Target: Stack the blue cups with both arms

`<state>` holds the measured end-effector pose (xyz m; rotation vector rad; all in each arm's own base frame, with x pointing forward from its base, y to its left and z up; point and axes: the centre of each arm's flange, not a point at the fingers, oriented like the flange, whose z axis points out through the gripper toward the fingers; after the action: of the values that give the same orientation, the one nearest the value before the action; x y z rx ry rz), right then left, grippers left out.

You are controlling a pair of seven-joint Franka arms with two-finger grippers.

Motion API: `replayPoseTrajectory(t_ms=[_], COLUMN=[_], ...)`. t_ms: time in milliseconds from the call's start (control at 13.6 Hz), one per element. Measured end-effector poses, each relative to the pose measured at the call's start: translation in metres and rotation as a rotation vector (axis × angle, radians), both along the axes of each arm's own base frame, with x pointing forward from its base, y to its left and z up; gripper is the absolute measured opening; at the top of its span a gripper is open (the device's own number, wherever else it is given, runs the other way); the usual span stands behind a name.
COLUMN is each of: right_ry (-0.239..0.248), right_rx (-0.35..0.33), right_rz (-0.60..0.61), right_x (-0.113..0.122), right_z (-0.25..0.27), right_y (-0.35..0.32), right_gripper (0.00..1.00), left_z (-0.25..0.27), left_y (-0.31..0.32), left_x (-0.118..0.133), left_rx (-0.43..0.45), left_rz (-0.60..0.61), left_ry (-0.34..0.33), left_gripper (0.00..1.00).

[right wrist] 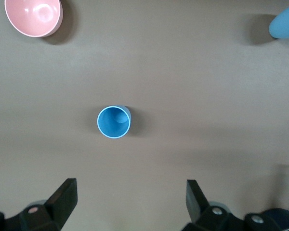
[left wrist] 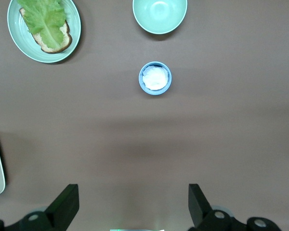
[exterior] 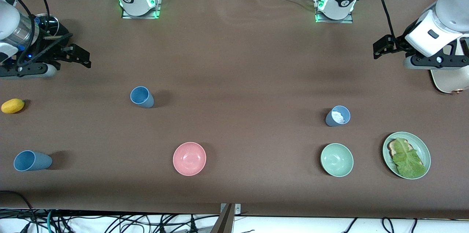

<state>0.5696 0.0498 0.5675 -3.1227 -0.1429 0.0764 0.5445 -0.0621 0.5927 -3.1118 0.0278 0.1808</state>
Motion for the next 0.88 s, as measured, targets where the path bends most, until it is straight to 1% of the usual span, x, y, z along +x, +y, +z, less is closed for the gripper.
replayPoseTrajectory(t_ms=[293, 513, 880], right_ry=[0.014, 0.018, 0.024], right_rx=[0.003, 0.004, 0.004], right_rz=[0.041, 0.049, 0.052], right_x=[0.004, 0.005, 0.005], right_z=[-0.008, -0.011, -0.012], right_y=[-0.002, -0.002, -0.002], right_gripper=[1.00, 1.00, 1.00], left_z=[-0.006, -0.007, -0.013], left_y=[0.000, -0.001, 0.000], left_x=[0.004, 0.005, 0.007], left_rx=[-0.001, -0.001, -0.001], left_rz=[-0.001, -0.002, -0.001], left_ry=[0.012, 0.013, 0.037], left_gripper=[1.00, 1.00, 1.00])
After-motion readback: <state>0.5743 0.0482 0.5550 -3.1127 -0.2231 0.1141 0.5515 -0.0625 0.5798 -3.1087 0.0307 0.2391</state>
